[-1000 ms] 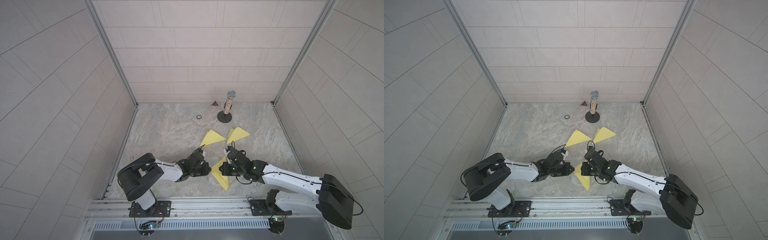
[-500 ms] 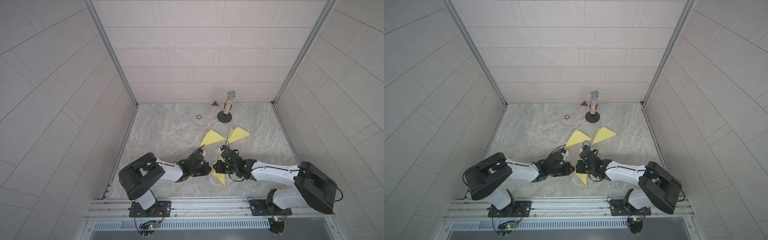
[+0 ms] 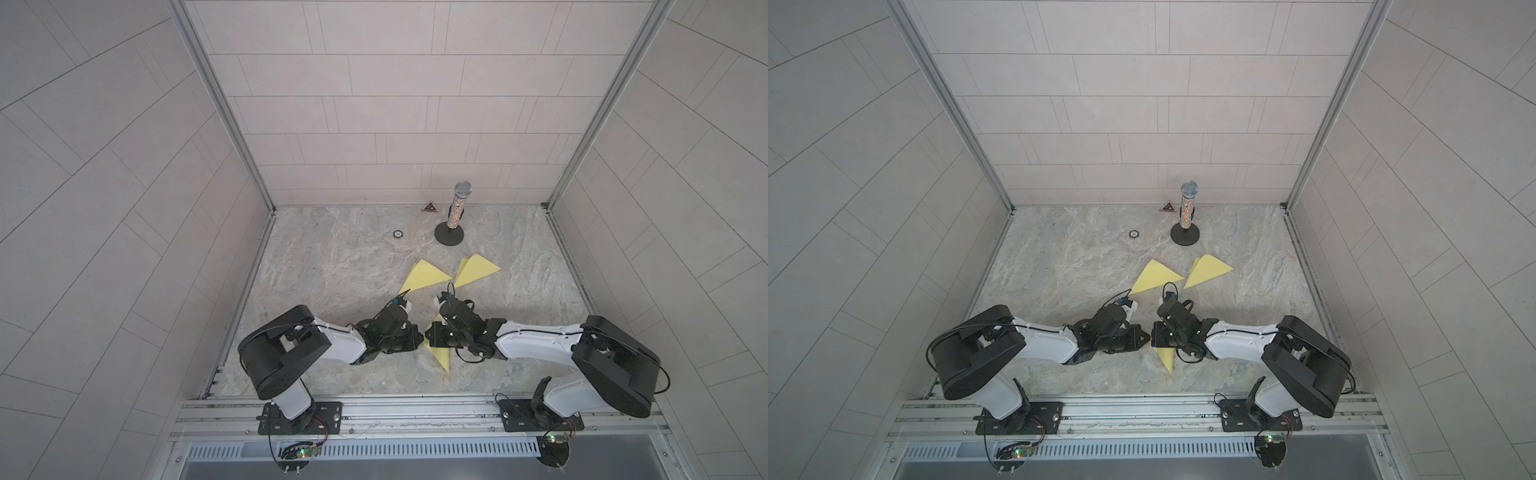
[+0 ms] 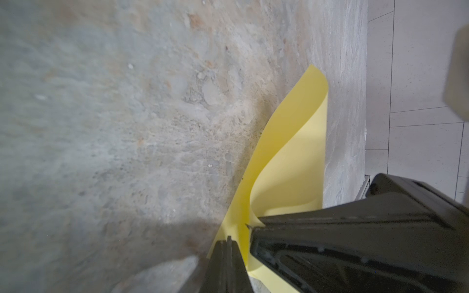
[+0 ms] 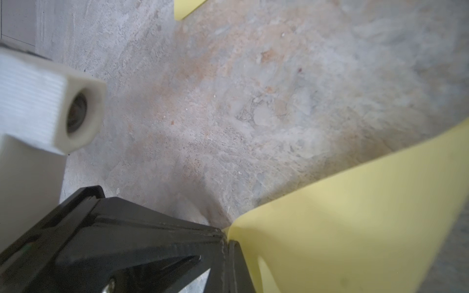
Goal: Fold the square paper diagonally
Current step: Fold the paper at the center of the board.
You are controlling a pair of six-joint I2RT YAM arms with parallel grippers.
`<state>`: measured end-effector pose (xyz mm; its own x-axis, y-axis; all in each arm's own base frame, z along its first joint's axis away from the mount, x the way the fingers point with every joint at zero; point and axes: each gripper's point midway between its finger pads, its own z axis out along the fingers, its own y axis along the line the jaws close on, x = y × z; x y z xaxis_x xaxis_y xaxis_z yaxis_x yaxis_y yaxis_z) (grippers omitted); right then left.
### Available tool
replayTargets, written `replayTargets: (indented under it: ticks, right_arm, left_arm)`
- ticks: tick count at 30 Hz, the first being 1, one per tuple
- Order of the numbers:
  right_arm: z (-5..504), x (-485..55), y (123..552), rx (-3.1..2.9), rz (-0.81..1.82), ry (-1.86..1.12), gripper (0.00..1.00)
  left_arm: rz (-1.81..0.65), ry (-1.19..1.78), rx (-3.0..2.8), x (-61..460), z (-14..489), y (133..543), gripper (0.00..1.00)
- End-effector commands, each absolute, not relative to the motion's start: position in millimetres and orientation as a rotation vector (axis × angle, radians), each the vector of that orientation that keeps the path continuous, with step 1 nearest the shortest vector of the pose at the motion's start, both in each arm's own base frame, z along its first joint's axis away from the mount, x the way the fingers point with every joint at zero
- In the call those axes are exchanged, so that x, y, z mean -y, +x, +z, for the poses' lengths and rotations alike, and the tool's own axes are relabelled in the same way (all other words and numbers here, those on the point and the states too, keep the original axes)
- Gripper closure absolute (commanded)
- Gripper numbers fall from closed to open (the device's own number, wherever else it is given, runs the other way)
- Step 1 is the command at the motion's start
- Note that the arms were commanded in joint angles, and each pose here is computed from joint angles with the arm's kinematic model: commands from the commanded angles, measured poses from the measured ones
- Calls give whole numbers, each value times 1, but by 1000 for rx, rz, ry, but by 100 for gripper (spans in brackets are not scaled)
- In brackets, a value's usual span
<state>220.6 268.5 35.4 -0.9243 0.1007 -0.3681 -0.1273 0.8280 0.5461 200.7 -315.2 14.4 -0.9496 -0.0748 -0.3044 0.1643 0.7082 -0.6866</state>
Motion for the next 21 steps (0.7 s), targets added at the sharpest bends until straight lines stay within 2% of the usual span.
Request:
replayTargets:
  ticks: [1,21]
  right_arm:
    - [27,-263,219,-2639,788,-41,100]
    - [17,-264,215,-2664,795,-70,100]
  left_arm:
    - [-912,26,-2753,285,-25,186,100]
    - [-909,24,-2759,284,-27,185,100]
